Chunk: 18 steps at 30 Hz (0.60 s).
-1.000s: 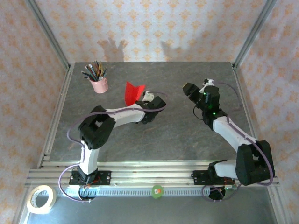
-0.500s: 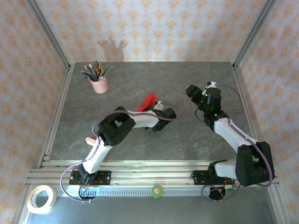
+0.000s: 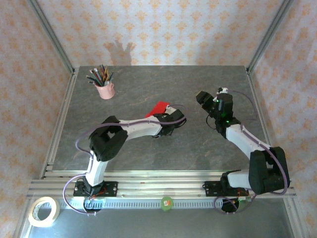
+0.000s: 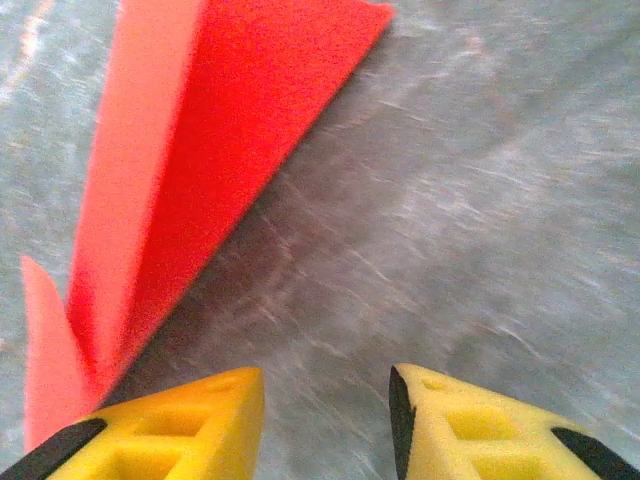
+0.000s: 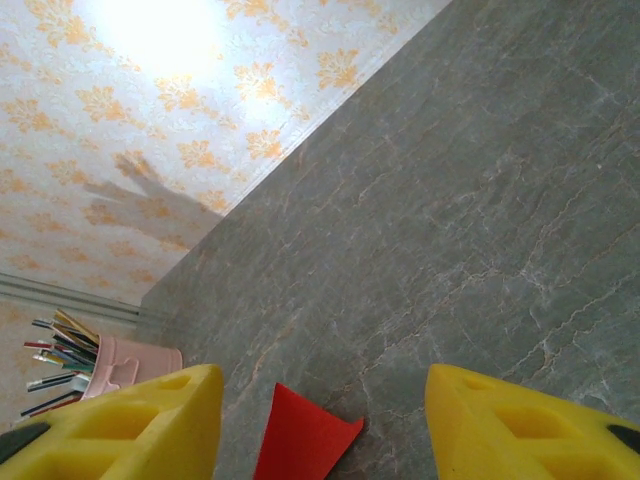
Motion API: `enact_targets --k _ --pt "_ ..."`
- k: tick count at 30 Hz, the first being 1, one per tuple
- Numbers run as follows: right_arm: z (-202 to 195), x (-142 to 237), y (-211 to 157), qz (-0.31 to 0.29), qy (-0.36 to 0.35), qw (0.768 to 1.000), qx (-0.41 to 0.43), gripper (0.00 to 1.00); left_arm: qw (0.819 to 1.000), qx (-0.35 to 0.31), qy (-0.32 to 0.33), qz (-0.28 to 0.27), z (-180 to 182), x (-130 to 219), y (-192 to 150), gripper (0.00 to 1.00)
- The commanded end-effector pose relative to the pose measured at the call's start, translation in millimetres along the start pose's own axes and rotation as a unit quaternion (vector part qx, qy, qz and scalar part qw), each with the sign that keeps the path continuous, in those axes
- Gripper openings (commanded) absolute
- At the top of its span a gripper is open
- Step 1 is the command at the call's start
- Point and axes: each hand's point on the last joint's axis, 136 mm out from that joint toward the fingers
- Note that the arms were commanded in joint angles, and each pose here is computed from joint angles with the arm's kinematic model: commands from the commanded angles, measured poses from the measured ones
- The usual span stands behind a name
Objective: Fold a paper plane with a square sheet of paper (pick it up from the middle)
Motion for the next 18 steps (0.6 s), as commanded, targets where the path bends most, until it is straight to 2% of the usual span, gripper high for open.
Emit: enact_targets --k 1,4,8,13,18 --pt "3 -1 8 -0.014 0.003 1.0 -0.007 0.57 0.99 0.054 -0.133 0.011 -35 28 -4 0.45" --pt "2 -2 7 -0.012 0.0 1.0 -0.014 0.59 0.98 0.074 -0.186 -0.003 -38 52 -1 0.45" --pt "2 -10 -2 0.021 -0.002 1.0 -0.017 0.57 0.968 0.11 -0.224 -0.016 -22 61 3 0.46" --pt "-4 -16 -16 0.048 0.006 0.998 -0.035 0.57 0.961 0.176 -0.211 -0.014 24 32 2 0.46" --pt "-6 -17 -27 0.066 0.02 0.996 -0.054 0.57 0.958 0.215 -0.189 -0.005 53 -3 7 0.45"
Point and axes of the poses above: each hand's point on the last joint's axis, 136 mm out from that joint toward the fingers, its own x axis back along the fingers, its own z axis along the line the jaws close on, y = z × x, and after that the axes turned 5 degrees about -x, right-handed
